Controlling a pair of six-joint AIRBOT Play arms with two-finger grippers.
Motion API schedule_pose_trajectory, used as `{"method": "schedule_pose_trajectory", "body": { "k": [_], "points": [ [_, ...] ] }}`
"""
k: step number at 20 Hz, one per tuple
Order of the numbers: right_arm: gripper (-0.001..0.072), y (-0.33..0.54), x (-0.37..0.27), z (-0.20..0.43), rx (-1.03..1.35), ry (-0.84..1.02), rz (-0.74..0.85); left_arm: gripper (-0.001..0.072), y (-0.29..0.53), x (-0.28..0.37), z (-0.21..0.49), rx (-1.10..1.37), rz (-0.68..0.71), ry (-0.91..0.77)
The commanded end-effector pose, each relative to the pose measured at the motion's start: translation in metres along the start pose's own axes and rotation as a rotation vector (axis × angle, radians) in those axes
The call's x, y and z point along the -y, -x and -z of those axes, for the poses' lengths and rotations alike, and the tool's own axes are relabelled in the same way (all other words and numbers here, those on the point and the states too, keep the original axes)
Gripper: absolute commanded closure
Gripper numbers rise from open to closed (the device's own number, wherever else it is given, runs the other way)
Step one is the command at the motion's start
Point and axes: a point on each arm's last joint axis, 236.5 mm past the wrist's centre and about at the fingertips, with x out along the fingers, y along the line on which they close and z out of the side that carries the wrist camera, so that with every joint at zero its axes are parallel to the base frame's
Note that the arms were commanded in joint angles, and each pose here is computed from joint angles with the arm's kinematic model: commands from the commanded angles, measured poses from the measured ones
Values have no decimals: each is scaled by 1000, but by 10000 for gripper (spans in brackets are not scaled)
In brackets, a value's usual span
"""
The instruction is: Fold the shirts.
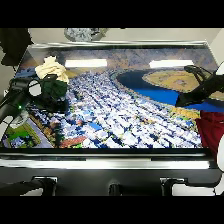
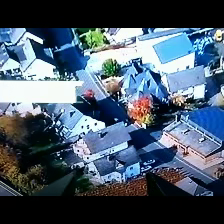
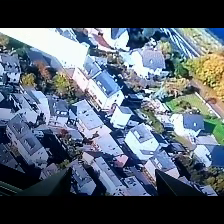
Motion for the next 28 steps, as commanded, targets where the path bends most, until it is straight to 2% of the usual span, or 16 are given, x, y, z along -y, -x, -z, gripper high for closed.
{"method": "schedule_pose_trajectory", "body": {
  "k": [1,8,9,10,12,14,17,19,22,26,28],
  "points": [
    [101,0,0,0,0,0,-1,182,0,0,-2,7,1,0],
    [101,1,14,-22,94,-1,57,169,2,7,-50,207,30,-6],
    [101,2,15,-25,107,0,64,27,9,3,-69,286,17,-41],
    [101,2,16,-28,118,-1,70,-12,19,-11,-88,358,-23,-55],
    [101,2,18,-31,130,0,78,-12,46,-69,-117,428,-170,-24],
    [100,2,18,-30,126,-1,76,-12,70,-147,-129,422,-277,109],
    [99,1,14,-24,101,0,58,-12,60,-269,-85,242,-352,416],
    [100,0,9,-19,81,-1,40,-12,33,-321,-32,67,-366,561],
    [100,0,4,-12,49,-14,16,-13,-3,-365,7,-47,-356,667],
    [100,-1,-3,0,0,-66,-14,-13,-37,-387,-7,-5,-344,578],
    [101,-1,-5,3,-15,-94,-22,-13,-62,-383,-13,-2,-280,586]
  ]
}}
